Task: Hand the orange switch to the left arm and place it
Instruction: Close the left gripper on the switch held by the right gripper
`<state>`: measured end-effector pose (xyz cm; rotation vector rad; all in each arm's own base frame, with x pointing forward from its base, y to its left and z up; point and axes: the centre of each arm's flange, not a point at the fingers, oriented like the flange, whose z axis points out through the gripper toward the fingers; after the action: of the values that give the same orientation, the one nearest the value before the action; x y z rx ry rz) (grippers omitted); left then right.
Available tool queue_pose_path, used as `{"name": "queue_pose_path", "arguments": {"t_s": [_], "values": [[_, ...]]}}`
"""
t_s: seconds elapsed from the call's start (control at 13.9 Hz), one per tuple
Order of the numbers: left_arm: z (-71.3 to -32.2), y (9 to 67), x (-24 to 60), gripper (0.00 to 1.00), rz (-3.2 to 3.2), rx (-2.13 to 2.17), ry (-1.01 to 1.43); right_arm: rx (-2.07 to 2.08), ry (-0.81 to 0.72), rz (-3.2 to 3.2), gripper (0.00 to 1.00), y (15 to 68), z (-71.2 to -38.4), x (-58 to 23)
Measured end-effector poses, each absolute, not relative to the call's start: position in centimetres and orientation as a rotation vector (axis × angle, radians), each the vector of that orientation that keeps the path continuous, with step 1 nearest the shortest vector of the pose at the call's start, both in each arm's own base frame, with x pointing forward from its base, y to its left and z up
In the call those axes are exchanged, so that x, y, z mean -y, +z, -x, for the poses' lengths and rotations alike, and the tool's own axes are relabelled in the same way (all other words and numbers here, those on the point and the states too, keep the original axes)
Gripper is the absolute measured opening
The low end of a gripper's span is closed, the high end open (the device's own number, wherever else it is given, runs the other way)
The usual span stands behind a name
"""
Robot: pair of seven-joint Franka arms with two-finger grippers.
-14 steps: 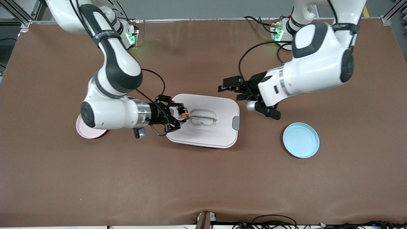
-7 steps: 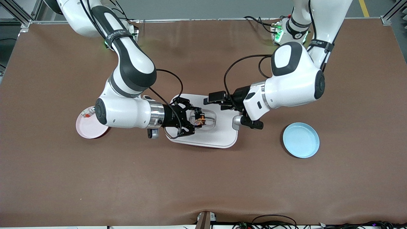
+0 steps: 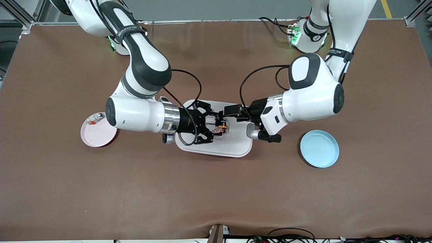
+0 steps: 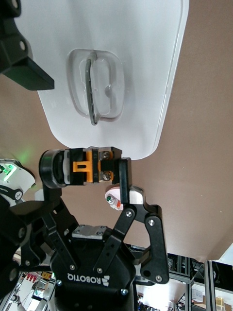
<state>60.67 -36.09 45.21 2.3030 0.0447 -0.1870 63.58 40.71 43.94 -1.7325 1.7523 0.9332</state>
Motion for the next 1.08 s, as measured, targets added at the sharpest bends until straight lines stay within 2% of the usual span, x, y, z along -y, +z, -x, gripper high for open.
{"name": "queue_pose_path", "arguments": {"t_s": [0.29, 1.08], "values": [[-61.0, 44.9, 35.8, 1.00, -2.303, -0.056, -0.174, -1.781, 0.979, 1.673, 0.72, 43.2, -63.7, -41.1], [-62.8, 42.9, 34.6, 1.00, -2.307, -0.054, -0.108, -1.816, 0.985, 1.632, 0.72, 43.3, -62.4, -43.7]]}}
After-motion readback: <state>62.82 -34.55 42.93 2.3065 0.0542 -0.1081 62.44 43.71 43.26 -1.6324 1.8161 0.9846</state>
